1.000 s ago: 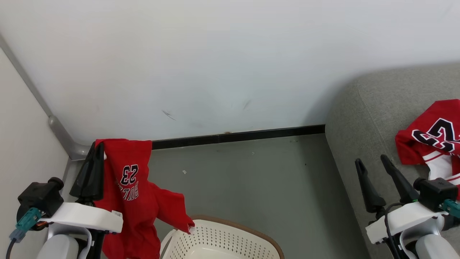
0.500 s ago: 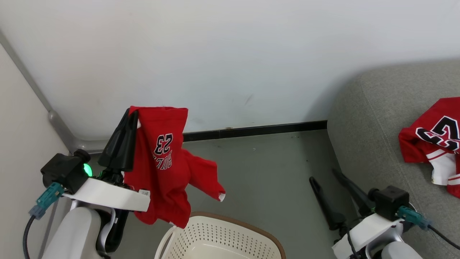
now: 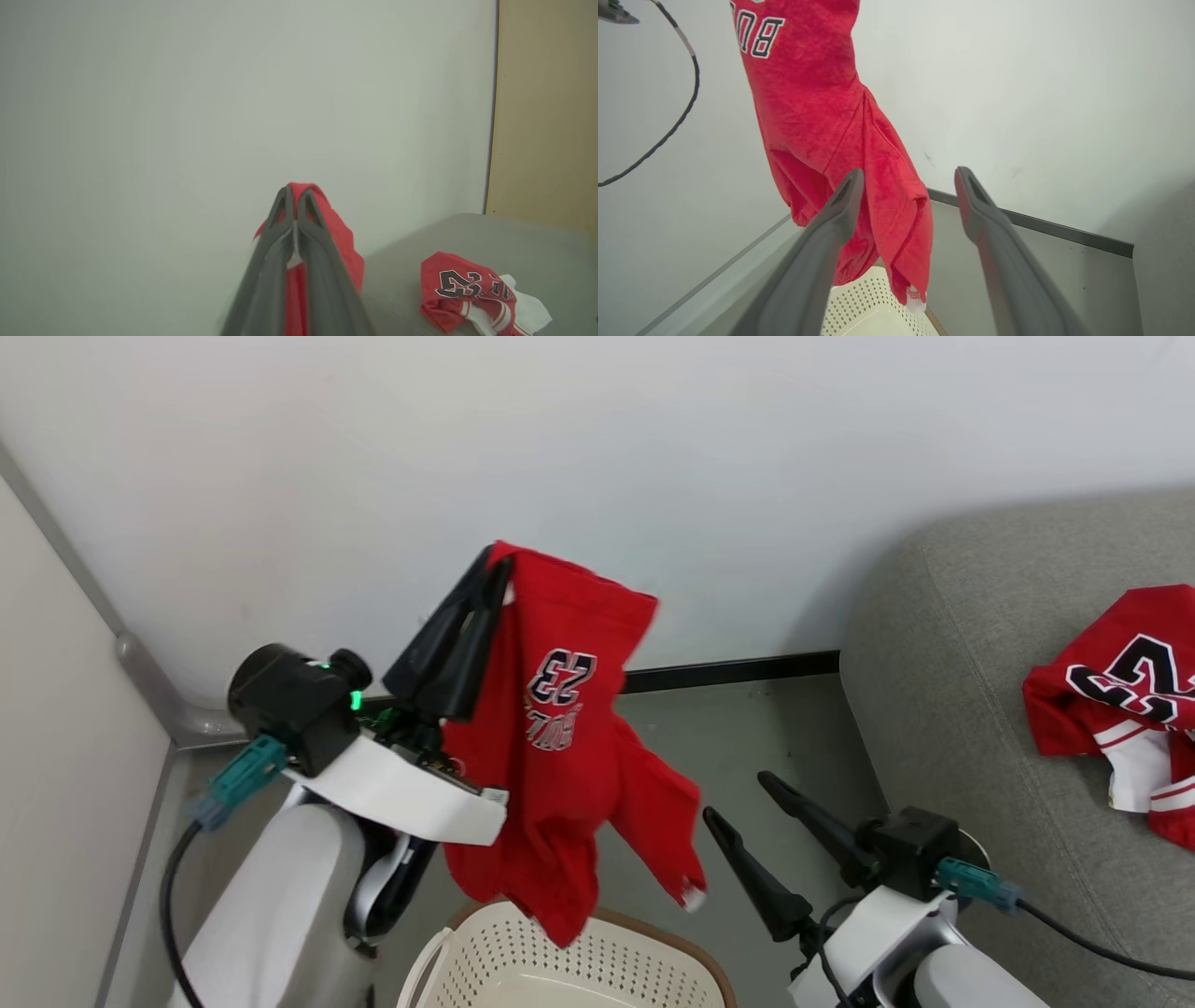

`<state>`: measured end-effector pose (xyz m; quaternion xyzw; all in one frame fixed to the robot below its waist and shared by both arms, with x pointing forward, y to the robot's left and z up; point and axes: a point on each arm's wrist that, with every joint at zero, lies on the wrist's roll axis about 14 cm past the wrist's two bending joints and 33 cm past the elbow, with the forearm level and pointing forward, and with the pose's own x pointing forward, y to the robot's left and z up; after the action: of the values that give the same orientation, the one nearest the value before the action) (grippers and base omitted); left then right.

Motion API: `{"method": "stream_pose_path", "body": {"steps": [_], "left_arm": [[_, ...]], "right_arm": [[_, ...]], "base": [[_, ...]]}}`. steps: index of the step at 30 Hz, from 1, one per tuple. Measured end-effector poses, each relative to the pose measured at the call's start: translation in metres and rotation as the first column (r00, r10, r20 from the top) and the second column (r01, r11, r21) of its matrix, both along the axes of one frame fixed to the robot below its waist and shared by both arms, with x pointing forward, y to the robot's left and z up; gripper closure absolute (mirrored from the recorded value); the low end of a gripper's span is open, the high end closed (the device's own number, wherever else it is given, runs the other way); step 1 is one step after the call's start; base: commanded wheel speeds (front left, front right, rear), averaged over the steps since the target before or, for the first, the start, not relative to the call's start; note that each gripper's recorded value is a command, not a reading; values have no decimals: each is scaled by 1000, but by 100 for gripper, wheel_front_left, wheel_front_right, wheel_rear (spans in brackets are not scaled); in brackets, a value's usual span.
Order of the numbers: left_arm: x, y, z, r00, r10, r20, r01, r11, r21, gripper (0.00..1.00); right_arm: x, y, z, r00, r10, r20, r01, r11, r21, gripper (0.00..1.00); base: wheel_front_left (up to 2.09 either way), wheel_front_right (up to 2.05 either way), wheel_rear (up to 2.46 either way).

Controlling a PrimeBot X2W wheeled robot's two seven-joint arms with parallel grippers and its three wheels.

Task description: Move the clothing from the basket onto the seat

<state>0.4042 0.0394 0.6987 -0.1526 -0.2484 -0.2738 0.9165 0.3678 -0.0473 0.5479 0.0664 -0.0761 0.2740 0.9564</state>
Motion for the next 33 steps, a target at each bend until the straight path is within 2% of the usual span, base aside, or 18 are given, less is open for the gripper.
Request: {"method": "stream_pose_path", "body": {"steps": [12,20,21,22,23,33], "left_arm": [[-25,-57,22,983,-176,54,173,984,49,100],[-44,-82,25,962,-264,70,257,962,90,100],[-45,-84,26,960,-272,69,266,960,92,100],[-46,-86,26,958,-278,70,271,958,93,100],[-47,-87,26,957,-282,70,275,957,95,100],[-51,-90,26,953,-295,66,289,953,94,100]], "right_arm": [[-6,26,1,996,92,3,-92,995,-24,0],[1,26,6,995,95,22,-94,994,-54,0],[2,26,8,995,94,27,-93,994,-55,48],[3,25,8,995,92,29,-90,994,-58,81],[4,25,8,995,91,29,-89,994,-59,100],[9,20,14,996,72,47,-69,996,-63,100]], "base": [[0,0,0],[0,0,0],[0,0,0],[0,0,0],[0,0,0],[0,0,0]]}}
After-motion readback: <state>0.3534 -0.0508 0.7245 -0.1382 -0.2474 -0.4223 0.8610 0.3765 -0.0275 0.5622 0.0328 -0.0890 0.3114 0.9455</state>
